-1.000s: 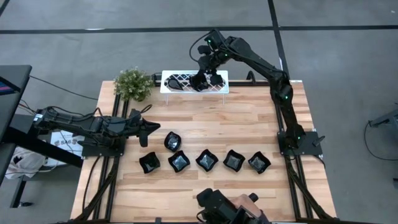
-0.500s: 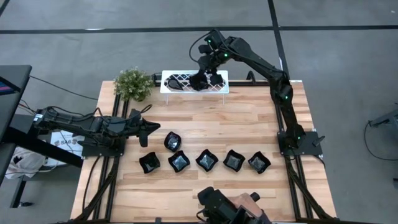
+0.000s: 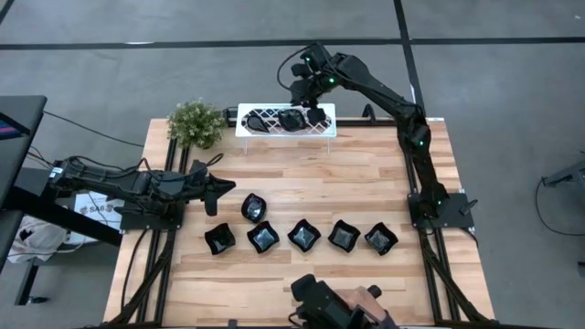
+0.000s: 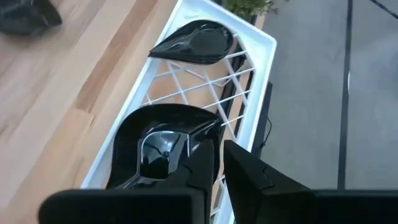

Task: Pick & Place Mini shaped plates
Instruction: Stack the black leaf shaped plate on top of the black leaf shaped plate on the shelf

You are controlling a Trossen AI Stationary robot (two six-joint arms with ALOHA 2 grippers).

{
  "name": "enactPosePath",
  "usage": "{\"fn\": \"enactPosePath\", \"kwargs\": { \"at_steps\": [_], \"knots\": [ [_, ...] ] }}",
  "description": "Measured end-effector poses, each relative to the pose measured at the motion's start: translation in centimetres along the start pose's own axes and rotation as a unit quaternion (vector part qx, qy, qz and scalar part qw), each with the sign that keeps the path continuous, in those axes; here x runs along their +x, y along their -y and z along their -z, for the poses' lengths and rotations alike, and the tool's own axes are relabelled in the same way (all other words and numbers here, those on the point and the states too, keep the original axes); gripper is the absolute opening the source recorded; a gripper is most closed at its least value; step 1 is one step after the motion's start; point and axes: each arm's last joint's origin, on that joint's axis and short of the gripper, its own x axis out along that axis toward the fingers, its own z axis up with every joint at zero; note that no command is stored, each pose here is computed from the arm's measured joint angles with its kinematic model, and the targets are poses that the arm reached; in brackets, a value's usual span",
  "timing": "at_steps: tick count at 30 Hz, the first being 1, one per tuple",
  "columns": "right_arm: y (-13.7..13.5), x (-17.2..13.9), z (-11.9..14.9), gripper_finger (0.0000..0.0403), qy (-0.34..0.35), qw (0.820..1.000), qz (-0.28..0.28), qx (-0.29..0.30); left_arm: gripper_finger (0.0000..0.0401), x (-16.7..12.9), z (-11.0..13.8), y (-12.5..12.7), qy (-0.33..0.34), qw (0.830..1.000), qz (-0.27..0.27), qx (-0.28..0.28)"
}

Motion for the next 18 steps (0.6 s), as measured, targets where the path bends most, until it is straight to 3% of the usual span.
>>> {"fn": "enactPosePath", "kwargs": {
  "at_steps": [5,10,18],
  "knots": [
    [-1.0,-1.8,-1.5,0.0021,0.010,0.999,-0.003,0.040,0.0033,0.0,0.0,0.0,0.000,1.000,0.000,0.000],
    [-3.0,-3.8,-2.9,0.0002,0.008,0.990,-0.044,0.130,0.0033,0.0,0.0,0.0,0.002,1.000,0.002,-0.003],
    [-6.3,-6.8,-3.5,0.0001,-0.043,0.951,-0.134,0.276,0.0033,0.0,-0.2,0.1,0.009,1.000,0.007,-0.007]
  ]
}}
